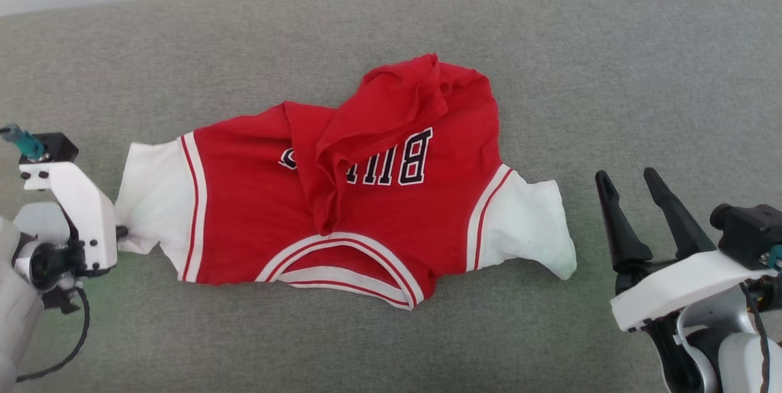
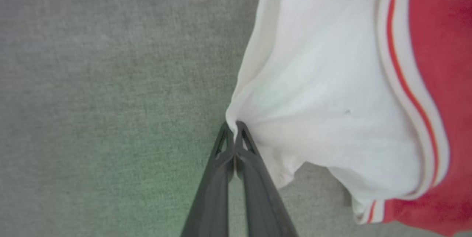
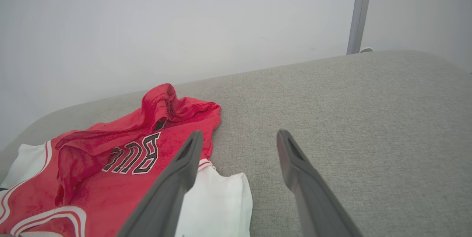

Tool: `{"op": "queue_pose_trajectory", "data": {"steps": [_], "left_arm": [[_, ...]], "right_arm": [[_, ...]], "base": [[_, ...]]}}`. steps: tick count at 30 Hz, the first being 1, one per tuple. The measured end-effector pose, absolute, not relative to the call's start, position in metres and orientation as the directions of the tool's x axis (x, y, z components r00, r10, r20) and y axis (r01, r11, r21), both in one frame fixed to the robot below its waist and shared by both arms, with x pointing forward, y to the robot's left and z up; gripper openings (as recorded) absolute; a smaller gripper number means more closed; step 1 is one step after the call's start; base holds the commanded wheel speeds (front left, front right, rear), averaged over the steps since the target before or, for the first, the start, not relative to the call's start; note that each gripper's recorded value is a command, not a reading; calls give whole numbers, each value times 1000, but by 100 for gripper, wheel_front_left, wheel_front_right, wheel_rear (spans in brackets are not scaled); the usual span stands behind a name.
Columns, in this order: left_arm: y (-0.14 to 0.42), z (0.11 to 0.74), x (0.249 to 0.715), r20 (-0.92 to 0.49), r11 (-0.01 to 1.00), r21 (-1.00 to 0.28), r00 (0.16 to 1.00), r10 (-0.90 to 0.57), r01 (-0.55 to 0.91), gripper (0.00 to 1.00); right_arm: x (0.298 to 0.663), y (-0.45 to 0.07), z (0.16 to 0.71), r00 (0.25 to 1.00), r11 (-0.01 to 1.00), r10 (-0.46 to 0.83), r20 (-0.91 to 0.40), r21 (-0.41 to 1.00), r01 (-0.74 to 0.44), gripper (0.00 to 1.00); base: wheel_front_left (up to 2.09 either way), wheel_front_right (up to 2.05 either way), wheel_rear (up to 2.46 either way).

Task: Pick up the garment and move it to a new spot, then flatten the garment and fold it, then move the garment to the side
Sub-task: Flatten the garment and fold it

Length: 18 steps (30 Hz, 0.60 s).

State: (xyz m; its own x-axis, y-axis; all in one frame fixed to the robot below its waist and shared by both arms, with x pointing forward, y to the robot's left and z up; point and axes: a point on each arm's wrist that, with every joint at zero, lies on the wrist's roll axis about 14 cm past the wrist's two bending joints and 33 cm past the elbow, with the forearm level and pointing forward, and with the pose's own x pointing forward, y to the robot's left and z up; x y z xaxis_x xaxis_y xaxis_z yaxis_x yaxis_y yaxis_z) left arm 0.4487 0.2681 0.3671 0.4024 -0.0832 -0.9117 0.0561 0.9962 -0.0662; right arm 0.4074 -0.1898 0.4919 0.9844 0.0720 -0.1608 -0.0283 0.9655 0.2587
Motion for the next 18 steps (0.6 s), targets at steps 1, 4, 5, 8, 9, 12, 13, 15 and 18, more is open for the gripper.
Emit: {"op": "queue_pose_trajectory", "data": {"steps": [1,4,5,8,9,12,13,15,18], "left_arm": [[268,367,449,-912,996,-66,402,-83,56,0],[280,372,431,-920,997,-55,385,-70,50,0],[280,372,431,-920,997,-55,385,-70,50,0],[293,373,412,-935,999,-34,353,-41,24,0],[297,374,406,-938,1000,-29,346,-31,11,0],[313,376,383,-952,999,-4,307,8,-38,0],[313,377,380,-951,999,-11,310,4,-48,0],[312,378,377,-950,998,-14,313,4,-54,0],[306,381,380,-939,998,-27,344,-7,-53,87]], "right_arm": [[407,-190,492,984,966,72,-161,259,-28,100],[406,-185,490,980,966,91,-179,257,-43,100],[406,-185,490,980,966,91,-179,257,-43,100],[407,-177,491,976,964,116,-184,258,-66,100],[407,-176,491,974,964,123,-189,258,-71,100],[408,-168,492,969,962,147,-198,256,-94,100],[409,-167,492,968,961,152,-199,257,-98,100],[410,-165,492,967,961,159,-201,256,-105,100],[412,-161,489,962,960,173,-213,257,-116,100]], "base": [[0,0,0],[0,0,0],[0,0,0],[0,0,0],[0,0,0],[0,0,0],[0,0,0],[0,0,0],[0,0,0]]}}
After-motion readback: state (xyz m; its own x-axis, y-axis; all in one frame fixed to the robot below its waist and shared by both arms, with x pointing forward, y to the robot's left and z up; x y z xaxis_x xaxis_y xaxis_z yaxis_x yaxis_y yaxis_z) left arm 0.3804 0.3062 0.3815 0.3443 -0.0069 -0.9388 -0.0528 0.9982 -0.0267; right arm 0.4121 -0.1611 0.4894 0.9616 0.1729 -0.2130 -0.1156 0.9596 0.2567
